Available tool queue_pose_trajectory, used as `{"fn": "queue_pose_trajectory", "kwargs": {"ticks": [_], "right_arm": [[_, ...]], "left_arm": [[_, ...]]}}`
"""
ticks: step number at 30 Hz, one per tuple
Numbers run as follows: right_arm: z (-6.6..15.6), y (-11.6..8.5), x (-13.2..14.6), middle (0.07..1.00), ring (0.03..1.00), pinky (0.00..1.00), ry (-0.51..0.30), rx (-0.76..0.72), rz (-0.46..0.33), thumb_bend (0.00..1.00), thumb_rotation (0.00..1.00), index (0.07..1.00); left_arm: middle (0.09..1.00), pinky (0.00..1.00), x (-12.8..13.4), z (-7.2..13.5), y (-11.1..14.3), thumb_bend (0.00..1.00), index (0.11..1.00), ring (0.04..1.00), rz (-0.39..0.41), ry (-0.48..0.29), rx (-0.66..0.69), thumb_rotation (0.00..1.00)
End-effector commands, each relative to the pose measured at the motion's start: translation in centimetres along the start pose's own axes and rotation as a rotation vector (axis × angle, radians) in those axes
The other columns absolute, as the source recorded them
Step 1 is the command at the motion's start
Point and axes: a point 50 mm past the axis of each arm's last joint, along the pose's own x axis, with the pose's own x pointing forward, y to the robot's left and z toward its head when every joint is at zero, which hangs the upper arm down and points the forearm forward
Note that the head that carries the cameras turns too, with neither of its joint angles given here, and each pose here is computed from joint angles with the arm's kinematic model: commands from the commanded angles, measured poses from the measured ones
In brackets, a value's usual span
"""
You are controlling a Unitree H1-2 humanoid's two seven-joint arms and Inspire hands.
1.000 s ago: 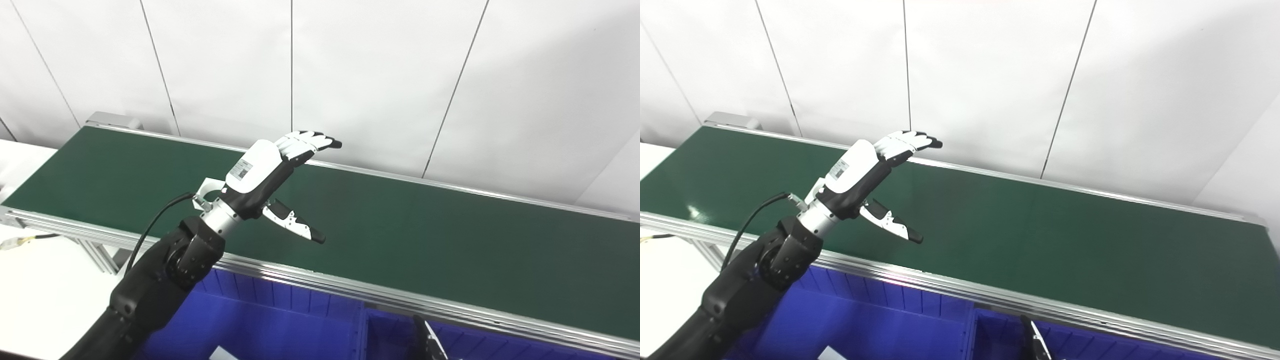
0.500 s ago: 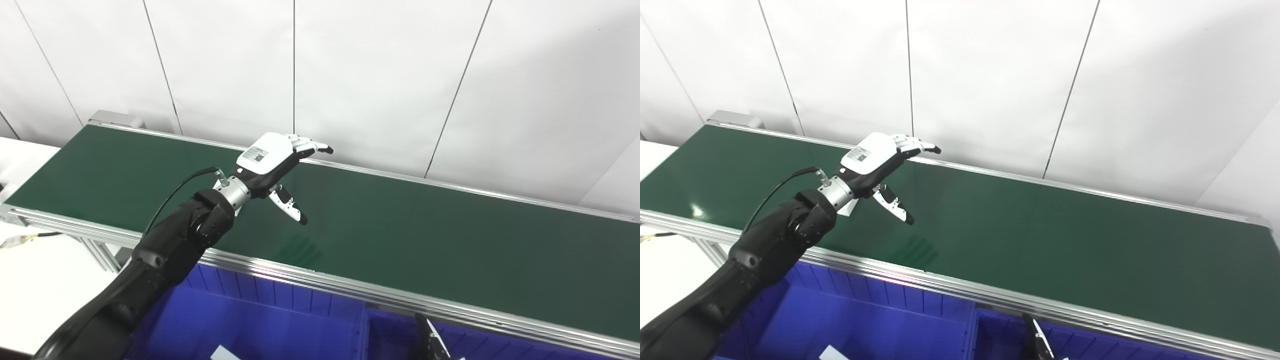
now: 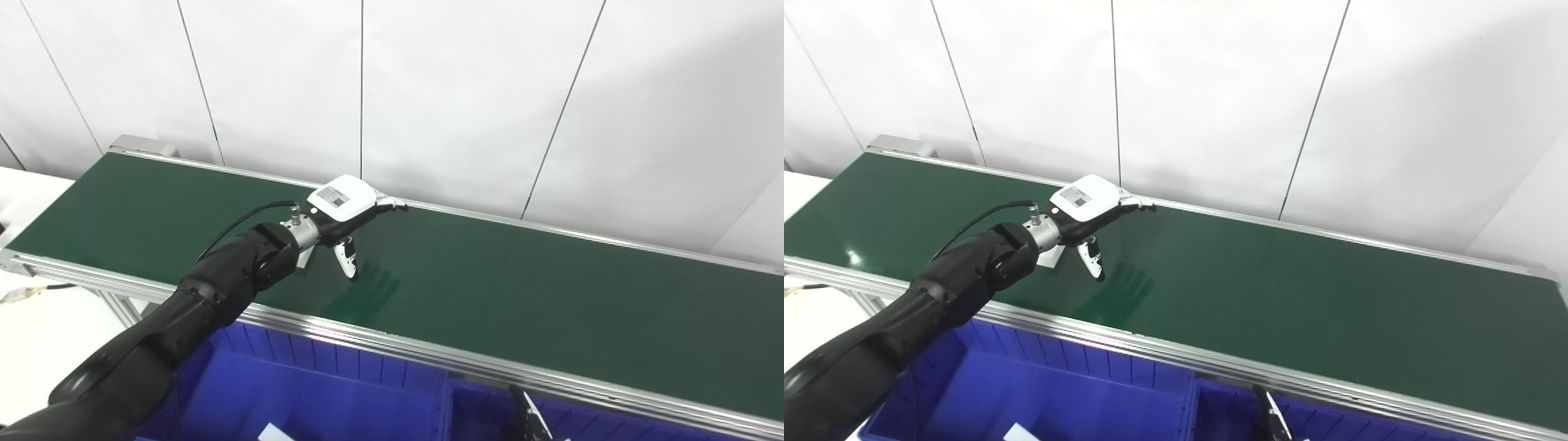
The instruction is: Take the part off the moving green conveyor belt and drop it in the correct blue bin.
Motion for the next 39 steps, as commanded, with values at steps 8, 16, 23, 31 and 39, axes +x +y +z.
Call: {"fn": "queue_pose_trajectory", "kwargs": {"ticks": [8, 16, 23, 31, 39], "right_arm": [[0.2, 0.2, -0.2, 0.984, 0.996, 1.00, -0.029, 0.009, -0.006, 0.90, 1.00, 0.959], [0.2, 0.3, -0.1, 0.988, 0.995, 1.00, -0.029, 0.016, -0.006, 0.91, 1.00, 0.965], [0.2, 0.4, -0.1, 0.984, 0.989, 1.00, -0.029, 0.017, -0.003, 0.90, 1.00, 0.965], [0.3, 0.7, 0.0, 0.973, 0.972, 1.00, -0.031, 0.013, -0.008, 0.90, 1.00, 0.958], [0.3, 1.0, -0.1, 0.973, 0.975, 1.00, -0.033, 0.006, -0.007, 0.91, 1.00, 0.955]], "left_arm": [[0.803, 0.70, 1.5, -0.9, 4.5, 1.00, 0.905, 0.764, -0.029, 0.039, 0.059, 0.00], [0.802, 0.67, 1.5, -1.2, 4.5, 1.00, 0.930, 0.781, -0.106, 0.054, 0.043, 0.00], [0.814, 0.68, 1.8, -1.4, 4.1, 1.00, 0.924, 0.769, -0.134, 0.045, 0.099, 0.00], [0.816, 0.64, 2.3, -2.1, 4.0, 1.00, 0.923, 0.761, -0.160, 0.071, 0.138, 0.00], [0.809, 0.61, 2.9, -2.1, 3.3, 1.00, 0.911, 0.734, -0.127, 0.105, 0.124, 0.00]]}}
